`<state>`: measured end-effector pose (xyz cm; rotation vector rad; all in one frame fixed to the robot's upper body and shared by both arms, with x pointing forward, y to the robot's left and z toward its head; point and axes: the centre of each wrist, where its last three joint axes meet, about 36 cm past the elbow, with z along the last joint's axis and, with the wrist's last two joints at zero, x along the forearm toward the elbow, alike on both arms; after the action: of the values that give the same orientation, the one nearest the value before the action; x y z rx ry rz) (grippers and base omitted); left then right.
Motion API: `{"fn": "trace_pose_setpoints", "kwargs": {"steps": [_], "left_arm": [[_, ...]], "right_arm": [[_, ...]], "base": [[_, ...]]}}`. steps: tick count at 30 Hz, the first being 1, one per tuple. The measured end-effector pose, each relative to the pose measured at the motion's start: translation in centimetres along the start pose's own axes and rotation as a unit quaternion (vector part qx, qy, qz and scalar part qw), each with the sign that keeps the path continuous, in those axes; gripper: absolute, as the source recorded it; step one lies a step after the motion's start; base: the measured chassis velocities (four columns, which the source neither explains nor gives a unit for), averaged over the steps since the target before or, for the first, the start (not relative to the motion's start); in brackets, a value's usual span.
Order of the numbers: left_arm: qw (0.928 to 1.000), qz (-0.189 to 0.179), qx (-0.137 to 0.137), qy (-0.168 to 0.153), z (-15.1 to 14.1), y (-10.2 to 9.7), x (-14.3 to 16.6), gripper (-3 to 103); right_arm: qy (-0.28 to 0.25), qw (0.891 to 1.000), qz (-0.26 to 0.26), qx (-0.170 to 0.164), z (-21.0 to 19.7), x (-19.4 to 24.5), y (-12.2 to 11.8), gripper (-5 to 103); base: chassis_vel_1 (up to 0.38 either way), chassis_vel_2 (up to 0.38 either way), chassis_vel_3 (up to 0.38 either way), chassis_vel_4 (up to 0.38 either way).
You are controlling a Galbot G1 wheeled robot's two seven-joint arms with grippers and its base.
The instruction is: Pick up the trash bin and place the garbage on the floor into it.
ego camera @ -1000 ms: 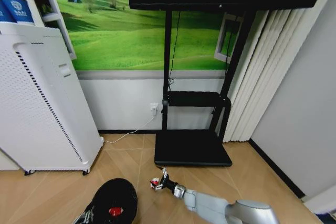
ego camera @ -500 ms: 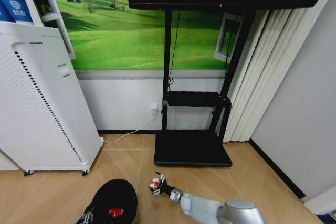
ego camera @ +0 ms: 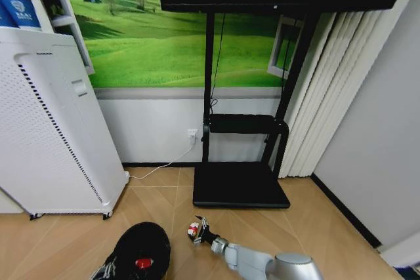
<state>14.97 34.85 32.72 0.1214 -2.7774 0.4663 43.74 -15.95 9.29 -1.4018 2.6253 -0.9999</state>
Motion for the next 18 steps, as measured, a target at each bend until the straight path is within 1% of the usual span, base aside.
{"fn": "trace_pose_setpoints", "kwargs": {"steps": [4, 10, 18], "left_arm": [[1.0000, 0.001, 0.002, 0.001, 0.3, -0.1, 0.0, 7], [1.0000, 0.002, 0.004, 0.001, 0.3, 0.1, -0.1, 7], [1.0000, 0.001, 0.006, -0.001, 0.0, 0.3, -0.2, 7]], "right_arm": [[0.008, 1.000, -0.004, 0.006, 0.5, 0.4, 0.7, 100], [0.025, 0.999, -0.001, 0.019, 0.4, -0.1, 1.7, 100], [0.032, 0.999, -0.003, 0.028, 0.2, -0.7, 2.1, 100]], "base": [[0.000, 0.000, 0.000, 0.000], [0.000, 0.000, 0.000, 0.000], [0.000, 0.000, 0.000, 0.000]]}}
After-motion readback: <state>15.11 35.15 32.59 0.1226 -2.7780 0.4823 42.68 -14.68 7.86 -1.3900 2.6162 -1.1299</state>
